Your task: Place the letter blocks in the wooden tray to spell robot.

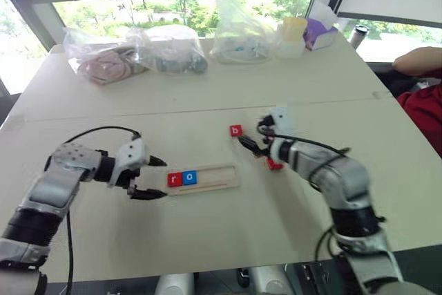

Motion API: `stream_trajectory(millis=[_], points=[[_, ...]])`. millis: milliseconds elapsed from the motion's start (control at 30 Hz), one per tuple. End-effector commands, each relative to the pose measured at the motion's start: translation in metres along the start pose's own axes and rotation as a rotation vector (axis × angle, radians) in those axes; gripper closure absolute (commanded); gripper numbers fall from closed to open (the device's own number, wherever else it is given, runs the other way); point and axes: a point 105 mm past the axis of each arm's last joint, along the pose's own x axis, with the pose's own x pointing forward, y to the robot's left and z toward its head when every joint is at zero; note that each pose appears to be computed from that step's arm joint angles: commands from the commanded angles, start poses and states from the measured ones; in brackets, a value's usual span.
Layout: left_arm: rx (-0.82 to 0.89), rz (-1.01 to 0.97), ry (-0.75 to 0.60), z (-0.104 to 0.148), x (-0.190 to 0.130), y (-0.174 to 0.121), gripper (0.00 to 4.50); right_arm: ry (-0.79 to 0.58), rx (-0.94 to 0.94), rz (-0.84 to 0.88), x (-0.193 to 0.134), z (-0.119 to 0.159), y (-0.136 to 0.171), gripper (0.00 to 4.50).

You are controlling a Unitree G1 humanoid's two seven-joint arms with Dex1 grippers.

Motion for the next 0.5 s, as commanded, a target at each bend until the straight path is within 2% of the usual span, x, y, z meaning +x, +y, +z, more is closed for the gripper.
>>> stream_trajectory(millis=[33, 200, 400, 500], points=[[-0.005, 0.153, -0.082, 0.029, -0.029, 0.017, 0.07, -0.014, -0.004, -0.050, 0.014, 0.012, 0.006, 0.00], [-0.013, 0.315, -0.140, 0.046, -0.053, 0.031, 0.07, 0.019, 0.001, -0.118, 0.034, 0.008, 0.009, 0.00], [-0.045, 0.337, -0.155, 0.045, -0.049, 0.020, 0.07, 0.034, -0.014, -0.137, 0.045, 0.009, 0.015, 0.00], [-0.067, 0.355, -0.170, 0.044, -0.045, 0.015, 0.00, 0.050, -0.073, -0.162, 0.050, 0.004, 0.016, 0.92]])
